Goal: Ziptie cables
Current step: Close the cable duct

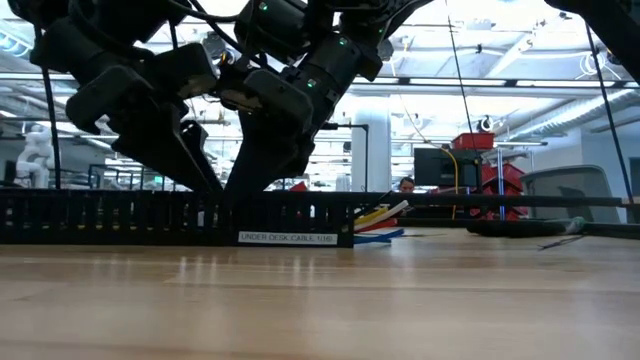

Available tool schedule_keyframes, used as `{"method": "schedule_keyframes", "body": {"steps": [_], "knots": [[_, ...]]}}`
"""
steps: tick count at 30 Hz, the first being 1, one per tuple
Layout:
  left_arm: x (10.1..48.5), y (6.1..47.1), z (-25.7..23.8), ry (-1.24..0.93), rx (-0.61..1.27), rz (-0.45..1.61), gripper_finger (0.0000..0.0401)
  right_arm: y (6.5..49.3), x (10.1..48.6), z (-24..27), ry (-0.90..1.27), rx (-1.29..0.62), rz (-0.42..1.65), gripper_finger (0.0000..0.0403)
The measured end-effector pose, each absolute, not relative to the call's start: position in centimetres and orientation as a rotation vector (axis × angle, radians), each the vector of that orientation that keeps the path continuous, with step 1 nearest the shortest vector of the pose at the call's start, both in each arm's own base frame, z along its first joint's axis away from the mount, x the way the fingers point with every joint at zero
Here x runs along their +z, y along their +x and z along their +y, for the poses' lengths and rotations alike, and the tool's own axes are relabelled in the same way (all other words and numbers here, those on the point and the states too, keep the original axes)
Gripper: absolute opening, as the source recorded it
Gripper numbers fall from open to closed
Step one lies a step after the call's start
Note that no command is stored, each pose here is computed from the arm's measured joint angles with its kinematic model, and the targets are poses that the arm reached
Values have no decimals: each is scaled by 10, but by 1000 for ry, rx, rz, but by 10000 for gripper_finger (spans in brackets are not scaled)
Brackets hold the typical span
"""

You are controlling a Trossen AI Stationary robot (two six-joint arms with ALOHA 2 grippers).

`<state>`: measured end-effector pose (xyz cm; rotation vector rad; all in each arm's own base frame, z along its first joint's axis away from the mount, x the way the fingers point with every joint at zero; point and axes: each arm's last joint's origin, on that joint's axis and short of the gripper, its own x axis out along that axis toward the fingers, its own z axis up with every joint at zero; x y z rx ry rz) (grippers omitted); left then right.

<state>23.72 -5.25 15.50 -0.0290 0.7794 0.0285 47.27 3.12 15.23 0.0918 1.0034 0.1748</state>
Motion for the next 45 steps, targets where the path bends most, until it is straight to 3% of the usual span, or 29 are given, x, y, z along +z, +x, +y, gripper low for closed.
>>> {"method": "schedule_keyframes", "body": {"steps": [19,28,45], "knots": [[189,199,-50,-129,58,837,231,472,152,31,87,172,1010,243],[159,207,-66,-148,54,883,231,472,152,29,84,170,1008,243],[154,218,-66,-112,92,826,231,473,152,29,68,178,1000,243]]}}
